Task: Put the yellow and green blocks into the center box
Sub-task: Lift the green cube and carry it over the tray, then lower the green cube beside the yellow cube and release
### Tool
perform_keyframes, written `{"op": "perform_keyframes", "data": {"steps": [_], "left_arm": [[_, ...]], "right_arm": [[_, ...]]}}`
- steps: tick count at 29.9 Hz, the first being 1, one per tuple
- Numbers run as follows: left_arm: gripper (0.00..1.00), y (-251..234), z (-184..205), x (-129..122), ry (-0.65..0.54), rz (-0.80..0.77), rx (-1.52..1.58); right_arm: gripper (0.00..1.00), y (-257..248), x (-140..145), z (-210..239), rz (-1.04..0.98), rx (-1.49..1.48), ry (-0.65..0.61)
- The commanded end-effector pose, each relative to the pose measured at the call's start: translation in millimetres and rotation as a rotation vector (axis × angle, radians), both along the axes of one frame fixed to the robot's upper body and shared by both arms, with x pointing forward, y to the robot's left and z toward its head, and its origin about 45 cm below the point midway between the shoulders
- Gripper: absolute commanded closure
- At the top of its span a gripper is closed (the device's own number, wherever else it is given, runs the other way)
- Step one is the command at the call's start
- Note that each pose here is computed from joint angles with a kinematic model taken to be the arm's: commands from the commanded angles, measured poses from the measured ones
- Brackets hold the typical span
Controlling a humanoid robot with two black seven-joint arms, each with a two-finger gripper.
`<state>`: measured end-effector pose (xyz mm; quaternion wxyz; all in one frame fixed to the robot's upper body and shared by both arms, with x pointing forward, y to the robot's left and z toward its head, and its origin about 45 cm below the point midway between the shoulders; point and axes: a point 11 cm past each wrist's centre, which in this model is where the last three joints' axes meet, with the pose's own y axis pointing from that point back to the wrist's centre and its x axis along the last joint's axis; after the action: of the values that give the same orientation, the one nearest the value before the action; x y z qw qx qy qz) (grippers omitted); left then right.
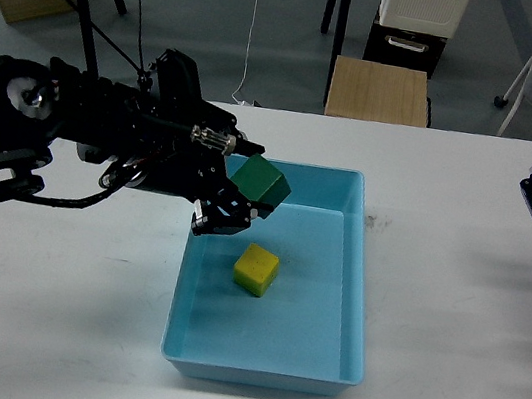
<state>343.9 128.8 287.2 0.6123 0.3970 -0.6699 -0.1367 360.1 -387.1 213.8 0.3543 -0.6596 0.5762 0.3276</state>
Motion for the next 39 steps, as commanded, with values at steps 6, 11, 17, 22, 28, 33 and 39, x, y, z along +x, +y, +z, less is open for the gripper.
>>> {"op": "perform_keyframes", "data": {"steps": [6, 11, 17, 22, 28, 33, 39], "left_arm": [[0.62, -12, -18, -6, 0.045, -0.015, -0.003], [0.62, -16, -34, -15, 0.082, -0.032, 0.011], [0.62, -30, -54, -19, 0.127, -0.043, 0.021], [0.62, -37, -62, -12, 0.139, -0.025, 0.020], [0.62, -28, -68, -3, 0.142, 0.012, 0.038], [0.61, -24, -75, -2, 0.152, 0.022, 0.058], [0.61, -15, -81, 2, 0.164, 0.050, 0.068]], "right_arm": [[0.01, 3, 0, -1, 0.004, 0.006, 0.002], [0.01, 2, -2, -4, 0.003, 0.004, 0.009], [0.01, 1, -2, -4, 0.001, 0.004, 0.006], [0.01, 1, -3, -5, 0.001, 0.005, 0.008], [0.01, 0, -3, -4, -0.001, 0.005, 0.005], [0.01, 1, -3, -3, 0.000, 0.005, 0.005], [0.01, 1, -3, -3, 0.002, 0.006, 0.004]]}}
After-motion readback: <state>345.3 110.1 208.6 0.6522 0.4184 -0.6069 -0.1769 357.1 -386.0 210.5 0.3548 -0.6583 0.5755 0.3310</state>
